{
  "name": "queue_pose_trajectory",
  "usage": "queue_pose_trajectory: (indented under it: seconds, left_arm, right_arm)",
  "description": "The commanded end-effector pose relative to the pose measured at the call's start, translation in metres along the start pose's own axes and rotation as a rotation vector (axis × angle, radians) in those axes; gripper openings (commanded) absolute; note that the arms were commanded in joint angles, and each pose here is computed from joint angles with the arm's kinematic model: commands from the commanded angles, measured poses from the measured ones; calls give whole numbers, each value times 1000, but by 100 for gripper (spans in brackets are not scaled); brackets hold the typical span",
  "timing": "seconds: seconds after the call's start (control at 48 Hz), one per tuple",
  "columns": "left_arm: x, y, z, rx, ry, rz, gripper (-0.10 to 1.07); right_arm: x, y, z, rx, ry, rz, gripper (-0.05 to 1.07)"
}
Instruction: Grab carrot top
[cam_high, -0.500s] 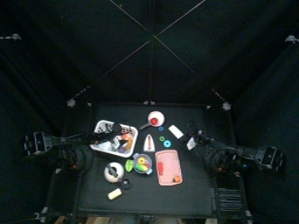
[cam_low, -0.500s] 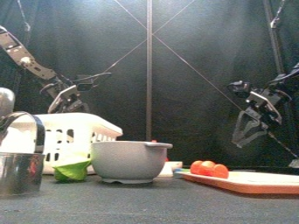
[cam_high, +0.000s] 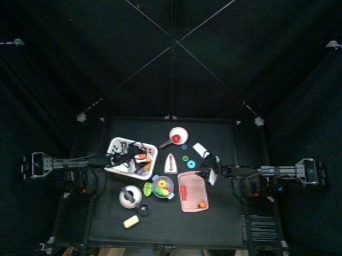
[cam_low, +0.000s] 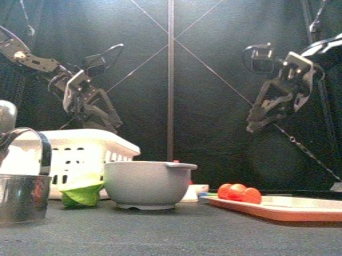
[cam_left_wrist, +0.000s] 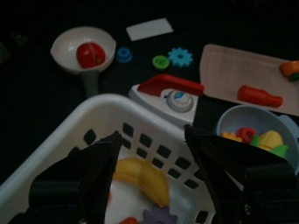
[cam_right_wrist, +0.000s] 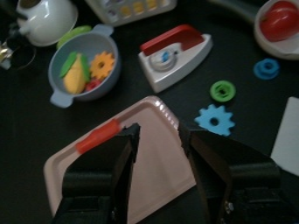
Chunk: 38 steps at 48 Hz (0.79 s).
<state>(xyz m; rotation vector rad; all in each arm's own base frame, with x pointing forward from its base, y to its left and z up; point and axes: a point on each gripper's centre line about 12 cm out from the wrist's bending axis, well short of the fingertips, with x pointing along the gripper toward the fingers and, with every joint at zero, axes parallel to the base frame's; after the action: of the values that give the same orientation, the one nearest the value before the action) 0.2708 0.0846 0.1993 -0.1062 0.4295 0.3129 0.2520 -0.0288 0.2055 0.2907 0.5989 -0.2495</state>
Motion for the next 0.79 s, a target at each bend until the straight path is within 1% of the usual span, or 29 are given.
queue_pose_trajectory:
  seconds: [0.0,0.062,0.125,0.188,0.208,0.312,0.417,0.5,0.625,0.771]
  left_arm:
    - [-4,-6,12,31,-79,-23,94]
    - [-5,-7,13,32,-96,-28,94]
    - [-6,-9,12,36,-105,-32,94]
    - [-7,-10,11,40,-107,-36,94]
    - [-7,-10,11,40,-107,-36,94]
    - [-7,-10,9,41,-108,-38,94]
    - [-8,-12,4,40,-96,-46,94]
    - [-9,-17,0,43,-87,-61,94]
    - [-10,-25,-2,52,-85,-88,94]
    - [-11,-28,-2,54,-89,-98,94]
  right_arm:
    - [-13,31,8,-39,117,-30,79]
    - [-20,46,5,-68,179,-34,79]
    - [-24,60,-3,-95,227,-16,79]
    - [-28,74,-12,-116,257,24,79]
    - [-28,79,-18,-124,276,43,79]
    - [-26,90,-37,-124,340,79,79]
    - [-16,94,-56,-70,421,84,79]
    - [-7,99,-65,-35,462,87,79]
    - [5,110,-72,-42,507,77,79]
    - [21,123,-77,-64,547,60,80]
